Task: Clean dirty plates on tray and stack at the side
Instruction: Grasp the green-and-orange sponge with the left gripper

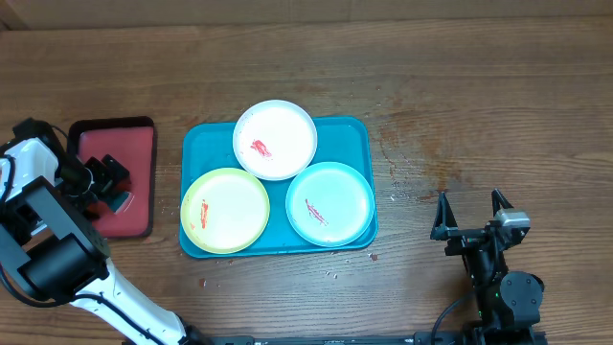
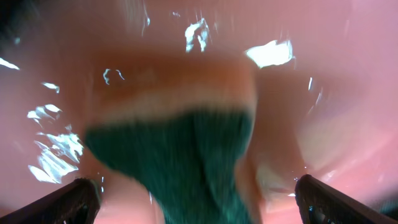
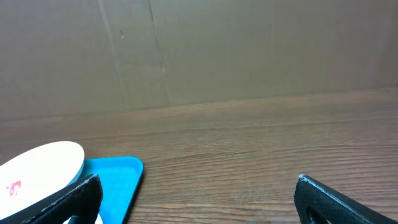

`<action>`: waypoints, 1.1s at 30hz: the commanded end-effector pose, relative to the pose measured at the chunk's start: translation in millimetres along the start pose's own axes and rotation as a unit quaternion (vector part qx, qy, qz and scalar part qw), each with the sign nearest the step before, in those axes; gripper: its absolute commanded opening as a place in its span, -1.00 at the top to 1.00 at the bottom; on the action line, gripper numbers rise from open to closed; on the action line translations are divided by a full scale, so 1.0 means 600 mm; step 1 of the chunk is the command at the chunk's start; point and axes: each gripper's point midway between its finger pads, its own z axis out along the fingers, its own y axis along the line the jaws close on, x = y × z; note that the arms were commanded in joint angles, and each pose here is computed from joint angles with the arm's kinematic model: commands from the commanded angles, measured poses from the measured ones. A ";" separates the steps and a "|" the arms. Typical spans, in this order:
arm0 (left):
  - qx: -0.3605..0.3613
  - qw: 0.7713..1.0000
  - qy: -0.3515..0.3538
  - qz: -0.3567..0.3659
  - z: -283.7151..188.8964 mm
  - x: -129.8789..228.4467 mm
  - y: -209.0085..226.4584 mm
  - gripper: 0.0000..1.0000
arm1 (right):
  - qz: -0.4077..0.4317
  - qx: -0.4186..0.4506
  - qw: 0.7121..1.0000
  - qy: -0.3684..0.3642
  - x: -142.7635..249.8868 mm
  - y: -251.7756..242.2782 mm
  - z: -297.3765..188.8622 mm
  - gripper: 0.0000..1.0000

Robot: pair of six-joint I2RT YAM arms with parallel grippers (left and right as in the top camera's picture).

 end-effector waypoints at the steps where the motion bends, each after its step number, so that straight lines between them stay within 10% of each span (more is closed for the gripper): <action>1: 0.026 0.998 0.059 -0.011 0.027 0.038 -0.011 -1.00 | -0.003 0.003 1.000 -0.003 0.002 -0.002 0.000 -1.00; 6: 0.022 0.997 0.070 -0.010 0.026 0.047 -0.011 -0.32 | -0.003 0.003 1.000 -0.003 0.002 -0.002 0.000 -1.00; 10: 0.024 0.998 0.063 -0.009 0.027 0.042 -0.012 0.90 | -0.003 0.003 1.000 -0.003 0.002 -0.002 0.000 -1.00; 16: 0.031 0.999 0.024 -0.003 0.029 0.010 -0.019 0.91 | -0.003 0.003 1.000 -0.003 0.002 -0.002 0.000 -1.00; 17: 0.032 0.999 0.014 -0.001 0.029 0.002 -0.020 0.50 | -0.003 0.003 1.000 -0.003 0.002 -0.002 0.000 -1.00; 18: 0.032 0.999 -0.004 0.002 0.029 -0.012 -0.021 -1.00 | -0.003 0.003 1.000 -0.003 0.002 -0.002 0.000 -1.00; 29: 0.019 0.998 -0.055 0.006 0.027 -0.052 -0.017 -1.00 | -0.003 0.003 1.000 -0.003 0.002 -0.002 0.000 -1.00; 33: 0.013 0.998 -0.059 0.006 0.027 -0.055 -0.014 -0.37 | -0.003 0.003 1.000 -0.003 0.002 -0.002 0.000 -1.00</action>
